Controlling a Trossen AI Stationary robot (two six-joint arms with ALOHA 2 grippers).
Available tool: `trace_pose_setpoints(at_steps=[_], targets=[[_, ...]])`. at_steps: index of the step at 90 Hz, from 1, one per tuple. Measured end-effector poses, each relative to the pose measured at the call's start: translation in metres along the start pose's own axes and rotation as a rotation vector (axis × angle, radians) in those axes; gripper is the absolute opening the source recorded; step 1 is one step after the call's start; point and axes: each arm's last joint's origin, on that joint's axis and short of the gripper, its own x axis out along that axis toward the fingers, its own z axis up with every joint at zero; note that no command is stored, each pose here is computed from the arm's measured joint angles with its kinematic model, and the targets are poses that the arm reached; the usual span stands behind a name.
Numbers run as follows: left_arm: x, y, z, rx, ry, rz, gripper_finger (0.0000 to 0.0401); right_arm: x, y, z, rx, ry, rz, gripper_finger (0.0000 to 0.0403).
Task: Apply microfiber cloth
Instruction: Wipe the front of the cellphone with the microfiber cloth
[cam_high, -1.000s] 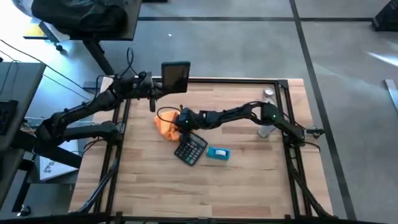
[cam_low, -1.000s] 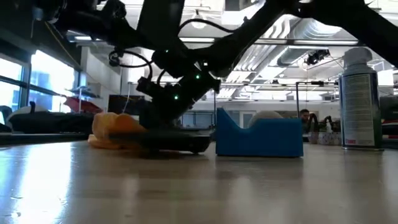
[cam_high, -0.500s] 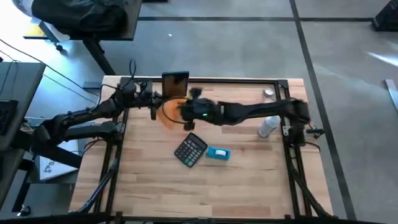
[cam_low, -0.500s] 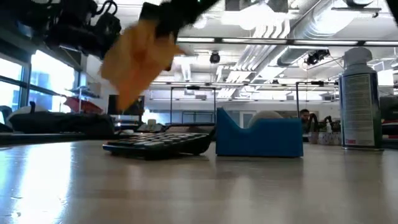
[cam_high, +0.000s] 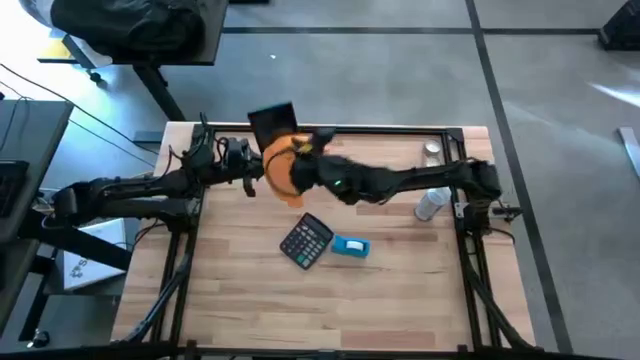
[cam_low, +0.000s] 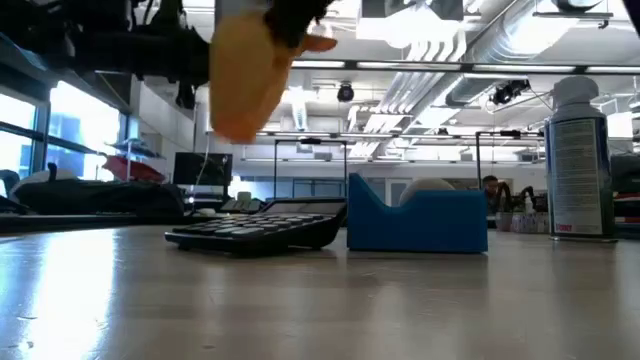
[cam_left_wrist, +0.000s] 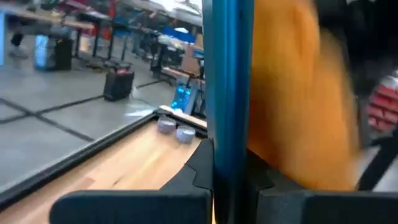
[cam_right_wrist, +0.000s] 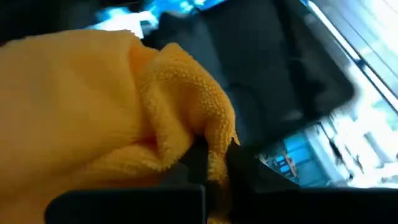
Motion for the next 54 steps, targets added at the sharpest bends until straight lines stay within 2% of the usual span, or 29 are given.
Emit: trace_pose_setpoints(at_steps=[10, 18, 29, 39, 45, 54], targets=[[0.003, -0.003, -0.005, -0.009, 0.014, 0.016, 0.0003, 0.002, 0.019, 0.007, -0.142, -0.007, -0.039, 0.0], [0.007, -0.008, -0.009, -0.015, 0.028, -0.005, 0.0004, 0.0, 0.017, 0.014, -0.261, -0.033, -0.118, 0.0], [0.013, -0.014, -0.016, -0.045, 0.054, -0.047, 0.0004, 0.0, -0.013, 0.021, -0.317, -0.078, -0.3, 0.0], [0.017, -0.019, -0.022, -0.07, 0.068, -0.076, 0.0004, -0.001, -0.048, 0.028, -0.296, -0.096, -0.418, 0.0], [0.019, -0.022, -0.023, -0.079, 0.056, -0.093, 0.0004, 0.0, -0.06, 0.032, -0.272, -0.097, -0.406, 0.0], [0.02, -0.025, -0.023, -0.09, 0.043, -0.117, 0.0004, 0.003, -0.055, 0.037, -0.254, -0.131, -0.261, 0.0]])
